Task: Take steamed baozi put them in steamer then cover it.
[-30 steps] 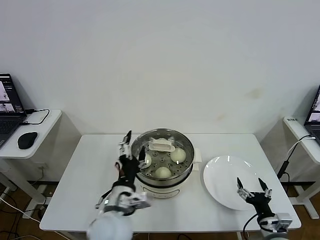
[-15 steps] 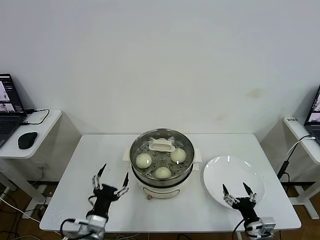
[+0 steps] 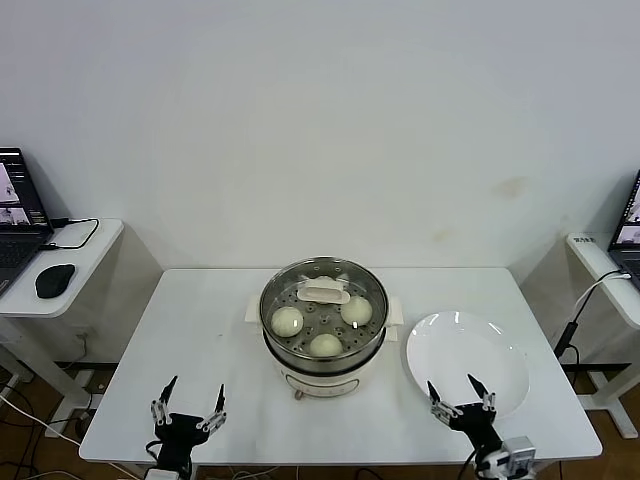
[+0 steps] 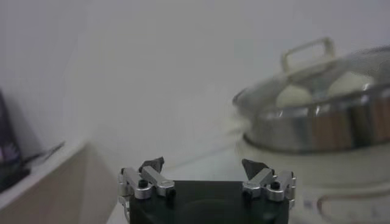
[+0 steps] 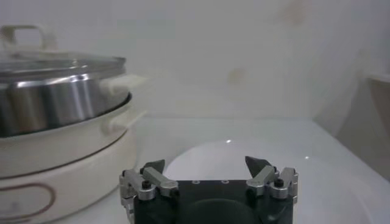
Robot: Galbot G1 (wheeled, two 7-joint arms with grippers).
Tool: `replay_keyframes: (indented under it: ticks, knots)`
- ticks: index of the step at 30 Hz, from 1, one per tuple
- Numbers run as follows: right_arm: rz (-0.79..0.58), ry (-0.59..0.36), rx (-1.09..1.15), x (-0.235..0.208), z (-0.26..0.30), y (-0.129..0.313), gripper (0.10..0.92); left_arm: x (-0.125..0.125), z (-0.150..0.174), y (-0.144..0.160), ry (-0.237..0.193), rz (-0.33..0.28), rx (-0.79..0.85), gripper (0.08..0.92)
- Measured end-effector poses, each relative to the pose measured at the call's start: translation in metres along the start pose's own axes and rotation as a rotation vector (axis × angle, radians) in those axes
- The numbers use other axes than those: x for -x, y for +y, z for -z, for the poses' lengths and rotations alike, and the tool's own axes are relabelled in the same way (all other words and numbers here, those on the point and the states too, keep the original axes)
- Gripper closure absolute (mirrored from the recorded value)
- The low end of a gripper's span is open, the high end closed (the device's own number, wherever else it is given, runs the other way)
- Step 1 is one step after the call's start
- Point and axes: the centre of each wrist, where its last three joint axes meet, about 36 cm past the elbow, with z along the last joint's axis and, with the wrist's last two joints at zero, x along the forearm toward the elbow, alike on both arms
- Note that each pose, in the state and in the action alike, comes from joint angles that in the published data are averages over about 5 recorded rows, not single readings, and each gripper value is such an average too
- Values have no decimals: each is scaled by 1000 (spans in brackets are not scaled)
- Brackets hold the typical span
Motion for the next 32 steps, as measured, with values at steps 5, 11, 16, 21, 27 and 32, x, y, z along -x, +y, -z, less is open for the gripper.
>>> replay_keyframes:
  ticks: [5, 11, 16, 21, 27, 32]
  knots:
    - [3, 9, -11, -4, 4, 4, 199, -10, -3, -2, 41, 3, -7, 177]
    - [10, 3, -22, -9, 8, 7, 199, -20, -3, -4, 72, 0, -13, 177]
    - [13, -11, -27, -11, 14, 10, 200, -26, 2, -6, 80, 0, -19, 177]
    - [11, -4, -37, -15, 18, 8, 200, -30, 7, -5, 80, 2, -20, 177]
    - [3, 2, -49, -16, 19, 6, 200, -32, 14, -5, 67, -2, -26, 177]
    - [-3, 0, -56, -15, 20, 3, 199, -33, 16, -6, 64, -7, -29, 177]
